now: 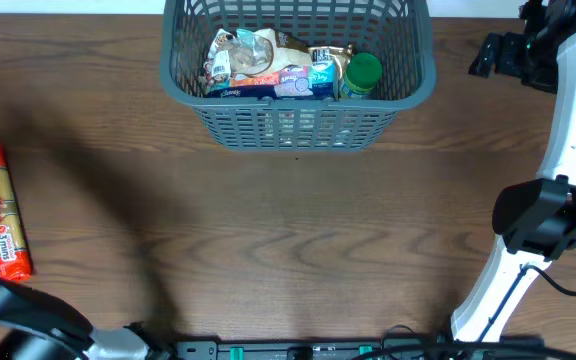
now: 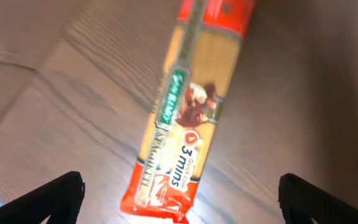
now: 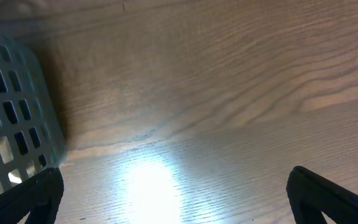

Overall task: Pack container
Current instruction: 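Lower the left gripper onto the spaghetti pack and grasp it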

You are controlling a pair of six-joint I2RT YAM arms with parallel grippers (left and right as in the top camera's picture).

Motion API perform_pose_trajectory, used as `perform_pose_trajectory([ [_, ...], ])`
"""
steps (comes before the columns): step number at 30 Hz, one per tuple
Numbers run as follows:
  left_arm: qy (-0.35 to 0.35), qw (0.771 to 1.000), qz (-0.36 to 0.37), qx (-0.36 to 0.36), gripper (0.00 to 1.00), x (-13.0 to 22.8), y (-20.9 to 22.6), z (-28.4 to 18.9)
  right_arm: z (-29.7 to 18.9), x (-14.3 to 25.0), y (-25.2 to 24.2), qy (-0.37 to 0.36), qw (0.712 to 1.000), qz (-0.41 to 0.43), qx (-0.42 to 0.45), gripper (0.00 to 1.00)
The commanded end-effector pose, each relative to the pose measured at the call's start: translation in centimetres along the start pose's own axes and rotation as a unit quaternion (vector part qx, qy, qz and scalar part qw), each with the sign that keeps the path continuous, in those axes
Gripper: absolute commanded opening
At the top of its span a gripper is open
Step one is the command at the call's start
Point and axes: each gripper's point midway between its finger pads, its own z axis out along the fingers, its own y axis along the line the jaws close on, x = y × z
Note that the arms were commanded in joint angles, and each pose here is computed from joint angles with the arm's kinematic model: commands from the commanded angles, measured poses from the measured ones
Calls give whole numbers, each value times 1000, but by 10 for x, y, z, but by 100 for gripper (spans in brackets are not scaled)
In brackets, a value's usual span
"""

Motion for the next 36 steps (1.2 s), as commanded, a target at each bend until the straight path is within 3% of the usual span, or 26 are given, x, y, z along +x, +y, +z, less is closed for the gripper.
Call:
perform_pose_trajectory([
  [1, 22, 998, 49, 17, 98, 11, -5, 29, 1, 1, 1, 2, 1000, -1, -2, 99],
  [7, 76, 993, 82, 35, 99, 29, -8, 84, 1, 1, 2, 3, 1000, 2, -2, 99],
  [14, 87, 988, 122, 42, 98, 33, -7, 132, 1, 7, 9, 14, 1000, 0, -4, 99],
  [19, 94, 977, 183, 52, 98, 39, -8, 152, 1, 8, 15, 16, 1000, 3, -6, 99],
  [30, 110, 974, 186, 61, 100, 52, -11, 186, 1, 14, 23, 26, 1000, 8, -7, 99],
  [32, 112, 974, 184, 64, 89, 53, -13, 185, 1, 14, 22, 27, 1000, 7, -7, 99],
  [36, 104, 980, 153, 73, 46, 48, -21, 181, 1, 14, 22, 27, 1000, 8, -7, 99],
])
